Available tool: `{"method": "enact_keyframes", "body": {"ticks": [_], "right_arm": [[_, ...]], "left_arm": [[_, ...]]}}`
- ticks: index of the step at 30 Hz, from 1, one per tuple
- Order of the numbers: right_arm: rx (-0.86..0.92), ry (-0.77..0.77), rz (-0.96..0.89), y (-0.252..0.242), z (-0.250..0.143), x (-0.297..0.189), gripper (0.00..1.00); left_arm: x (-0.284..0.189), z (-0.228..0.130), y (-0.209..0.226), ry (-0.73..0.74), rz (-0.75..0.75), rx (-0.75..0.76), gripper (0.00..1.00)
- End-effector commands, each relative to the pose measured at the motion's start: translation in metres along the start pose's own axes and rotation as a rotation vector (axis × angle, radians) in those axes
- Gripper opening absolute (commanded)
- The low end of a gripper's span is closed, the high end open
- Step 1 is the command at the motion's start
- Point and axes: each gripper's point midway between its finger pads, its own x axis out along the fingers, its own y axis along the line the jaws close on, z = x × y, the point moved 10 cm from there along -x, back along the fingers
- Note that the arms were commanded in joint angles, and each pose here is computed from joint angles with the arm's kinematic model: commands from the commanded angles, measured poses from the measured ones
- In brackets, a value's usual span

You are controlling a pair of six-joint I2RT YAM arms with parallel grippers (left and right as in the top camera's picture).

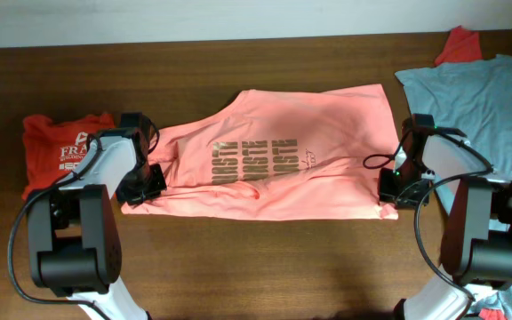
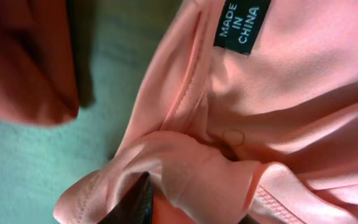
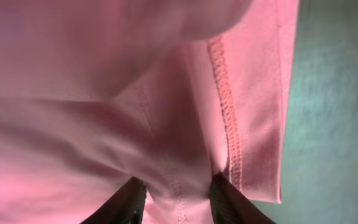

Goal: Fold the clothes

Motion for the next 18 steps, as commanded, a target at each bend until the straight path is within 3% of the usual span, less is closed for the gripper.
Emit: {"method": "enact_keyframes", "body": {"ticks": [1,11,18], "right_arm": [[0.145,0.276,-0.057,-0.010,-0.043,0.065,0.39],[0.220,0.293,-0.034,-0.020,-0.051,0.071,0.40],[0.353,0.193,0.041,-0.052,-0.041,0.048,0.40]], "left_arm": [[0.051,-0.041,0.008,0.240,0.090,0.033,0.28],[0.054,-0.044,0.031,0.306,0.071,-0.052,0.27],[-0.002,-0.017,0.028,0.081,-0.002,-0.059,0.27]]}}
